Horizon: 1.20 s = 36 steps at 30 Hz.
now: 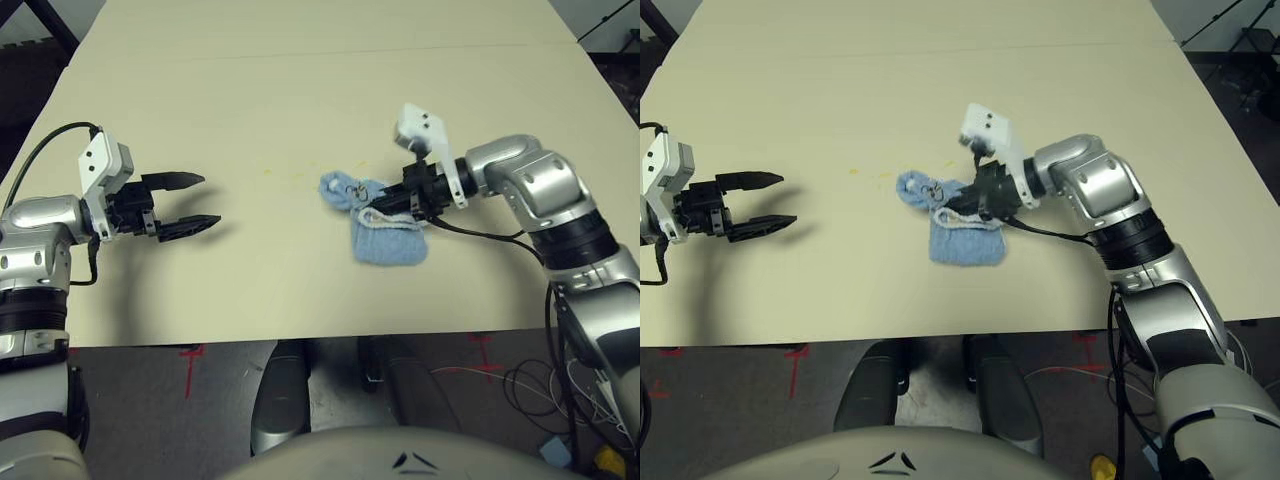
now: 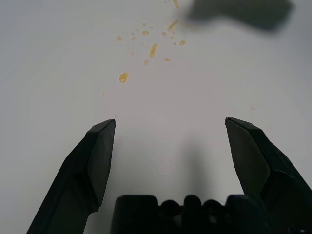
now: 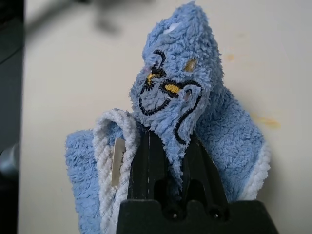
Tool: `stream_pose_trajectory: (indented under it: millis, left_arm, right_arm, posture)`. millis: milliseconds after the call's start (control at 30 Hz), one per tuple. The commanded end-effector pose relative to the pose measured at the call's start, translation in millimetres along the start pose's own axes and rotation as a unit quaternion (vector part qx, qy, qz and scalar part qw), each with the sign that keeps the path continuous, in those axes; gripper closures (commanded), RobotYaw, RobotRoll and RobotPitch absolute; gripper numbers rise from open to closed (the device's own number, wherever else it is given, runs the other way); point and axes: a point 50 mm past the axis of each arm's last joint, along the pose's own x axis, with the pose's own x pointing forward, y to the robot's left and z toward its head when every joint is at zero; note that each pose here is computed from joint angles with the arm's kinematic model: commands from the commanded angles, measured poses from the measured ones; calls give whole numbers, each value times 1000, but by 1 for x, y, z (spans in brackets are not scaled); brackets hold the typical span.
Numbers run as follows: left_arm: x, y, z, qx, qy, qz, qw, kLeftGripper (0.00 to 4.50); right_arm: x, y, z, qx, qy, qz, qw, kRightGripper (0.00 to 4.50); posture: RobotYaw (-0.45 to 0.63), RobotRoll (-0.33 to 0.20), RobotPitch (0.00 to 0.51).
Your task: Wipe the water off the table with a rag.
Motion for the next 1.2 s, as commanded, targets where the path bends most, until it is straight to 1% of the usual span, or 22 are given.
stream_pose_trajectory:
  millis: [33,133,267,333,500,633,767,967,1200]
  left_arm:
    - [3,2,-1,2,6,-7,1000,0]
    - [3,3,0,4,5,-5,1000,0]
    - [2,4,0,6,6,-4,1000,0]
    - [0,5,1,8,9,-2,1000,0]
    - [-3,6,2,10,11,2,1000,0]
    - [-5,5,2,11,12,4,1000,0]
    - [-8,4,1,10,13,6,1000,0]
    - [-9,2,1,10,13,7,1000,0]
    - [-10,-1,0,8,14,11,1000,0]
  right_arm:
    - [-6,-20,2,6,-15,-72,997,4428]
    - [6,-30,-4,9,-9,-105,994,4428]
    - [26,-37,-13,11,2,-125,992,4428]
    - [42,-39,-17,15,11,-128,992,4428]
    - [69,-39,-22,24,27,-124,992,4428]
    - [93,-31,-24,26,43,-93,994,4428]
    - [111,-22,-21,20,49,-70,996,4428]
    - [139,-3,-11,2,50,-38,998,4428]
    - [164,16,2,-30,48,-22,998,4428]
  posture:
    - [243,0,218]
    - [235,0,211]
    - [239,0,211]
    - [243,0,211]
    - [252,0,212]
    - [271,0,217]
    - [274,0,218]
    - [297,0,225]
    - [323,0,228]
